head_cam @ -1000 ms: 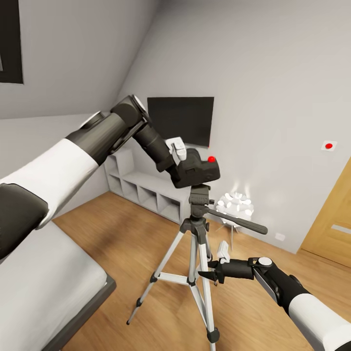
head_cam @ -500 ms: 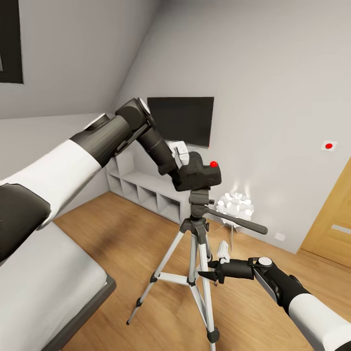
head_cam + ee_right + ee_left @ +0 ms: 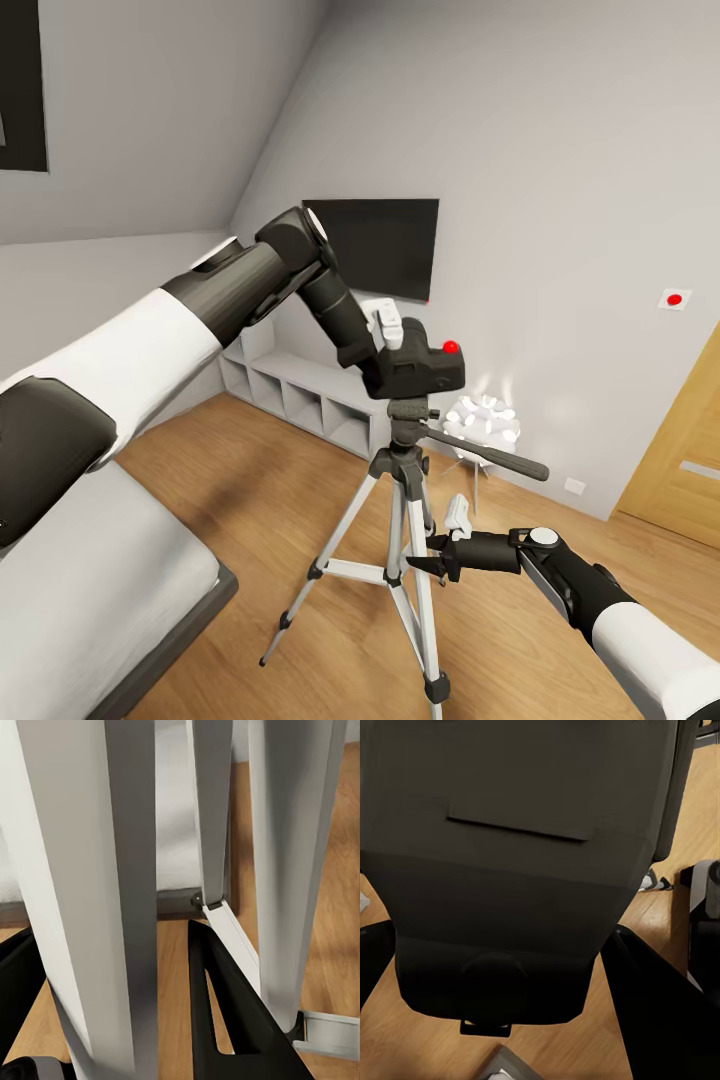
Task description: Attach the digital camera to the camera tripod in the bedroom.
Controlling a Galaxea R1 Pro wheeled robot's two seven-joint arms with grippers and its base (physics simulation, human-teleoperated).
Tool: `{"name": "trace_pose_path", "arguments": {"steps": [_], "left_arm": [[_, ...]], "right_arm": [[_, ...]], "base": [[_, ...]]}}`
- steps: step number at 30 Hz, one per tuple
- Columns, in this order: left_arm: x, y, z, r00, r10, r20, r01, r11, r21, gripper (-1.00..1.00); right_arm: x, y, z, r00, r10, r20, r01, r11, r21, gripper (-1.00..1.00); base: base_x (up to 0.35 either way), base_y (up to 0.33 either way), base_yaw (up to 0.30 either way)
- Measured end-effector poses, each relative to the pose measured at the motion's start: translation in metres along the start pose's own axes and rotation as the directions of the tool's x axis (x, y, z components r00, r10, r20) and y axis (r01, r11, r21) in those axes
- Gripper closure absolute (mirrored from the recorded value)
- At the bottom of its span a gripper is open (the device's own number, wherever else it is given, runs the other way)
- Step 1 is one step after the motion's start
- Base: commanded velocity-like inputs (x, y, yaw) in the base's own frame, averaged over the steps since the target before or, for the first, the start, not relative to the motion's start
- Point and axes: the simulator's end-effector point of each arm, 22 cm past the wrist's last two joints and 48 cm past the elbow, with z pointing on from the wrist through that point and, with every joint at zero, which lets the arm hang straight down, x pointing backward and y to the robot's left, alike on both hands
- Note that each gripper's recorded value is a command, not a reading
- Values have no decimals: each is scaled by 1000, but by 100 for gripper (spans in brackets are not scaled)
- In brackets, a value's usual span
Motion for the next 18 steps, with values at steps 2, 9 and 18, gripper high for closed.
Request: {"name": "trace_pose_path", "arguments": {"steps": [2,9,18], "left_arm": [[-4,-3,2,1000,7,1,-7,1000,4,100],[-10,-6,3,1000,18,2,-18,1000,8,100],[-20,1,-17,999,38,2,-38,999,-34,100]], "right_arm": [[0,0,0,1000,0,0,0,1000,0,100],[0,0,0,1000,0,0,0,1000,0,100],[0,0,0,1000,0,-1,0,1000,0,100]], "base": [[0,0,0],[0,0,0],[0,0,0]]}}
